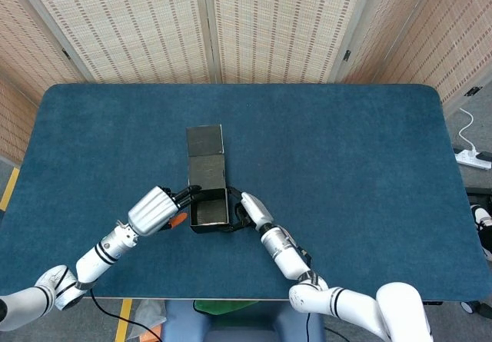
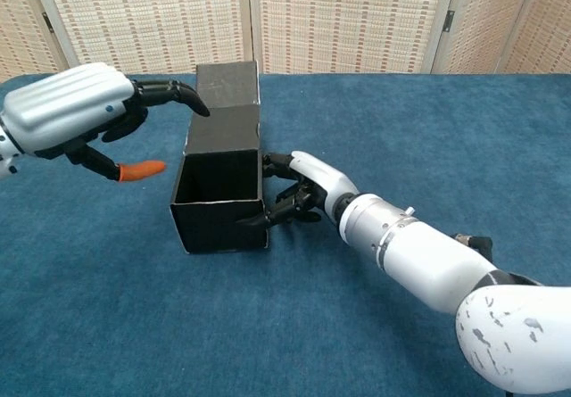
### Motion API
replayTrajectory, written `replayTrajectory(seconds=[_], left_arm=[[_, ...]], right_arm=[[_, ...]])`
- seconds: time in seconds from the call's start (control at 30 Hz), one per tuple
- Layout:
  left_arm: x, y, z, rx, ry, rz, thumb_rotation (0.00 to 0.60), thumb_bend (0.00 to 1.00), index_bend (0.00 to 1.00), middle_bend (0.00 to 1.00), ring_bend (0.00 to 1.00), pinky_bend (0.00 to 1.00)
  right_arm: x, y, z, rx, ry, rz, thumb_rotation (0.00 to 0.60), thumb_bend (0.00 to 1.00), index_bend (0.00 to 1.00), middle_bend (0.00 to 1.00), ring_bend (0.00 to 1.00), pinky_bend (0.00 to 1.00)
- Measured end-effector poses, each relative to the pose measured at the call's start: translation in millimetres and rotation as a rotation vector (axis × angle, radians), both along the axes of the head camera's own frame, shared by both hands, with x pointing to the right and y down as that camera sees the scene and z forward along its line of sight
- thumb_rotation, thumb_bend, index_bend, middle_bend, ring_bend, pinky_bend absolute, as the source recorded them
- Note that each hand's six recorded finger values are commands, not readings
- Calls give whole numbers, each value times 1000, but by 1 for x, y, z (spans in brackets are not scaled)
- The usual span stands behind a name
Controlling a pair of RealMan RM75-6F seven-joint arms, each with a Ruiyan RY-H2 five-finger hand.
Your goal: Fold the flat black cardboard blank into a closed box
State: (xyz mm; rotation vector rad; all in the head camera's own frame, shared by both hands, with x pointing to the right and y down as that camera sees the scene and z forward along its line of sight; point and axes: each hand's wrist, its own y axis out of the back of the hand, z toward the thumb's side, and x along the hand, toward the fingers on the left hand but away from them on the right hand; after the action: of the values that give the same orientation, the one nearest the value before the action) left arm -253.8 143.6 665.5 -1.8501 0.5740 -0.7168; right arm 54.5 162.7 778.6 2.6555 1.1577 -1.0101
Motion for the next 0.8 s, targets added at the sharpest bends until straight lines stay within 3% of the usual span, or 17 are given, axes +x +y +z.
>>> replayTrajectory(seconds=[0.23,0.37,0.57,0.8], left_arm=[[-14,-3,-1,-62,13,-65,600,339,201,281,827,853],[-19,-3,-1,-121,49,-116,600,339,134,254,823,853],[-27,-2,7,-309,123,-238,600,322,2,173,799,857],[-41,2,25,-498,126,-346,600,273,0,58,740,860]], right_arm=[[0,8,2,-14,8,-25,600,34,0,12,644,1000],[4,15,-3,-21,-3,-44,600,26,0,6,635,1000],[16,29,-16,-29,-25,-82,600,26,0,6,629,1000],[35,28,-22,-6,-3,-69,600,26,0,8,627,1000]])
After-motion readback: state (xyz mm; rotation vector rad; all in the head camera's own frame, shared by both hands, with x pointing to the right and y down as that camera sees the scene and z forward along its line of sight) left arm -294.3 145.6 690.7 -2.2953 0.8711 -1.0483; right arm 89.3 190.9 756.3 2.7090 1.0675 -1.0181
